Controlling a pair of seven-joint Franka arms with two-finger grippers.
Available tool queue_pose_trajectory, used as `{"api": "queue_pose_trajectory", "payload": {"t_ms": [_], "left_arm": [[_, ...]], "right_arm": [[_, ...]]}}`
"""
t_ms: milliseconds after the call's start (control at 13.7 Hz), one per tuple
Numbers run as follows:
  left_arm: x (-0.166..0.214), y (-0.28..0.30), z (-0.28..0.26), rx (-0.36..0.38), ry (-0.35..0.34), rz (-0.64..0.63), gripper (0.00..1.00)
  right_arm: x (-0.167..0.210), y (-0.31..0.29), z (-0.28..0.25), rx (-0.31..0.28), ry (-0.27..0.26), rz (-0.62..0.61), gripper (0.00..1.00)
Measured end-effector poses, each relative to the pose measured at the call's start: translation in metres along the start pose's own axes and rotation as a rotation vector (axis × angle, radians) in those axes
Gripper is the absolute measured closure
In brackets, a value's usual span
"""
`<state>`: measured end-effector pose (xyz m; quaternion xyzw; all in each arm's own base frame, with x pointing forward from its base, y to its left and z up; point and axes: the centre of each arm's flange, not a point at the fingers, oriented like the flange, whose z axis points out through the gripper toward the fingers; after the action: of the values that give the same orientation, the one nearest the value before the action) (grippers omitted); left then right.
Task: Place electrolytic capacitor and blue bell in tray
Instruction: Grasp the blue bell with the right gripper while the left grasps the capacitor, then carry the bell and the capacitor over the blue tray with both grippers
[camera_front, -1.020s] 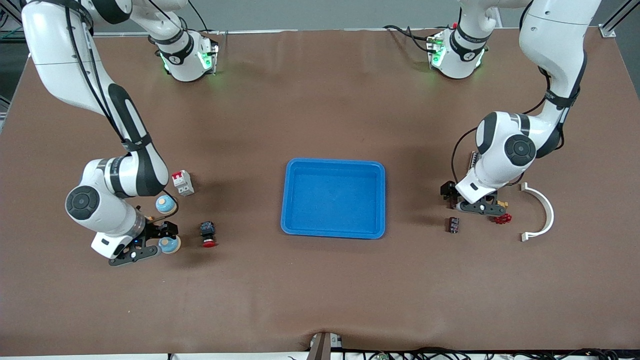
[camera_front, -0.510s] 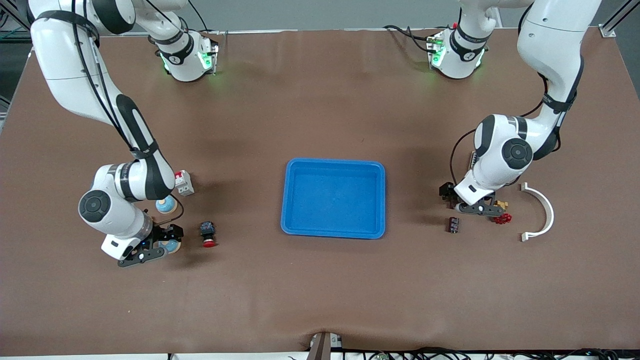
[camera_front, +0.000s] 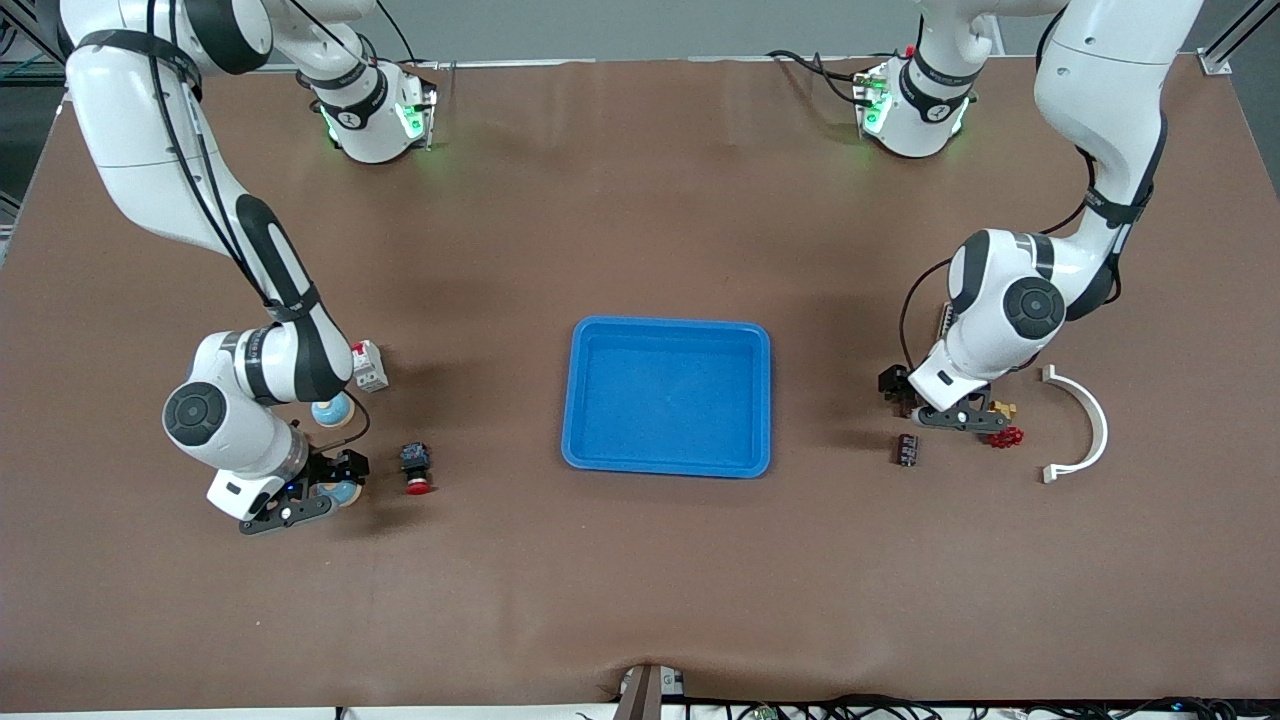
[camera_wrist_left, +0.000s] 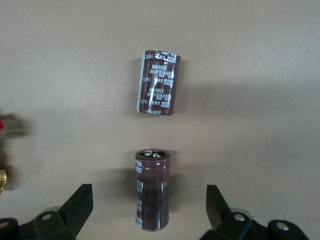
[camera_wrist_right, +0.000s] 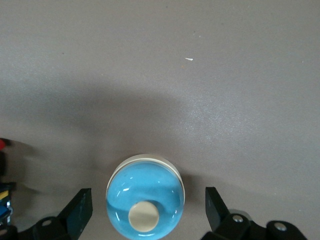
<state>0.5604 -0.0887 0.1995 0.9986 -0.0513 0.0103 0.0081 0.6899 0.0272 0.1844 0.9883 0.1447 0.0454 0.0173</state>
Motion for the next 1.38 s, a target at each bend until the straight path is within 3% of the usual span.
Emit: {"api": "queue_pose_trajectory", "payload": {"t_ms": [364,583,947,1166,1239,1311,1384], "left_arm": [[0.0,0.0,0.001,0.0,-0.001,0.0,0.0],[0.001,0.0,0.006,-0.003,0.016,0.0,0.0],[0.0,-0.001,0.013,-0.004,0.015,-0.002,0.03],[-0.001,-0.002,0.013,-0.004,0.013,-0.005,0.29],[-0.001,-0.002,0.014,-0.004,0.013,-0.005,0.29],[-0.002,-0.002,0.014,-0.003,0.012,-0.005,0.36],[-0.002,-0.002,0.014,-0.003,0.01,-0.005,0.48]], "right_arm": [[0.0,0.0,0.002,-0.001,0.004,0.0,0.0],[0.001,0.0,0.001,-0.001,0.007,0.0,0.33],[0.002,0.0,0.0,-0.002,0.01,0.0,0.35],[0.008,0.0,-0.006,-0.004,0.023,-0.001,0.35],[0.011,-0.001,-0.011,-0.003,0.021,-0.003,0.35],[0.016,-0.001,-0.019,0.001,0.008,-0.003,0.35],[0.021,-0.001,-0.029,0.008,-0.009,0.002,0.35]]}}
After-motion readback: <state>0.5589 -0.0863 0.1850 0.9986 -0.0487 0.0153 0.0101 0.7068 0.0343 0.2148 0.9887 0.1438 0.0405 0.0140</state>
